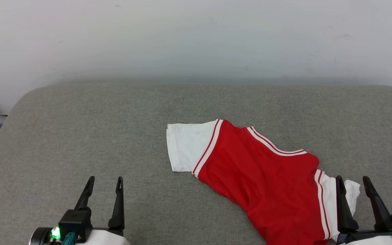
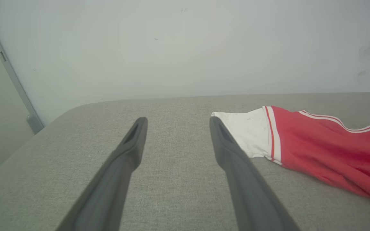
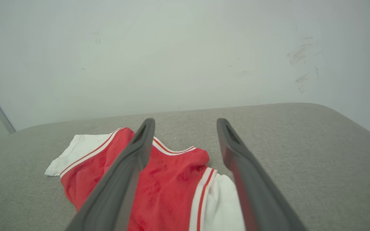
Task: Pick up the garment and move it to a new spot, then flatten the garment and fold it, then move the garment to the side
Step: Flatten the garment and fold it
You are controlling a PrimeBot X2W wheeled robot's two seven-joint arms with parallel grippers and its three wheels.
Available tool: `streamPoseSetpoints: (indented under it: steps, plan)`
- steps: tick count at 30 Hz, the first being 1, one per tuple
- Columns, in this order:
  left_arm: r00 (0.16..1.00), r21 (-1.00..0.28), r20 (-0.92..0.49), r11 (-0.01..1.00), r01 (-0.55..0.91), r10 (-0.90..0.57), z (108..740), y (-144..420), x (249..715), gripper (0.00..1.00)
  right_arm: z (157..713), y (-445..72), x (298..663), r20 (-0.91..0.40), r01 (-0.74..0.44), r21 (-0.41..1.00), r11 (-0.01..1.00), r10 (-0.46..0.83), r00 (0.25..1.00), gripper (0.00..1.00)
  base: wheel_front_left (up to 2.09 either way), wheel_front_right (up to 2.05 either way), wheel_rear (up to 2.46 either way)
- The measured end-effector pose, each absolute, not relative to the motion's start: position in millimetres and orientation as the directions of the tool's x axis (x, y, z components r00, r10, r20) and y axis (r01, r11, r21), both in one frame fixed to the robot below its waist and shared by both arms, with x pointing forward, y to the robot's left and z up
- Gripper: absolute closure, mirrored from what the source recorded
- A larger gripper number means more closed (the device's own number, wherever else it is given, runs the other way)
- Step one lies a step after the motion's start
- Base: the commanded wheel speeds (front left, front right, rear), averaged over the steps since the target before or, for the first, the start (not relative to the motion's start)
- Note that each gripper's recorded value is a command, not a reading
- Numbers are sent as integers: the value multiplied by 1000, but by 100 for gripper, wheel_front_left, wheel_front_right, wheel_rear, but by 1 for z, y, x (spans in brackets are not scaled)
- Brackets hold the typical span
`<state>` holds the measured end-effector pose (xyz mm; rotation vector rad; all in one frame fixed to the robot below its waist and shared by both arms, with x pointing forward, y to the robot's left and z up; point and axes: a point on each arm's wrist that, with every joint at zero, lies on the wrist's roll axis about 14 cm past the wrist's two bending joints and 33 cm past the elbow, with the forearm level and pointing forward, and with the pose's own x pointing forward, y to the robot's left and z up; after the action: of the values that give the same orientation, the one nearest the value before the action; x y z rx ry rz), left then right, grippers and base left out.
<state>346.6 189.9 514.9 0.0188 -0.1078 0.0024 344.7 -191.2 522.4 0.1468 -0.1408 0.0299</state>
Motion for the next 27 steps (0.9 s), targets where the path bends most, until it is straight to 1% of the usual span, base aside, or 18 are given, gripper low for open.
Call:
streamPoseSetpoints:
  steps: [15,21,27]
  plan:
    - [993,27,118,1000,12,-15,518,190,355,0,522,-194,343,140,-30,149,988,9,990,0,0,0,0]
    - [969,72,224,993,92,-106,559,180,392,0,524,-196,344,147,-24,151,988,2,989,0,0,0,0]
    - [924,158,312,971,179,-221,604,164,448,0,525,-202,352,150,-3,142,990,-18,989,0,0,0,0]
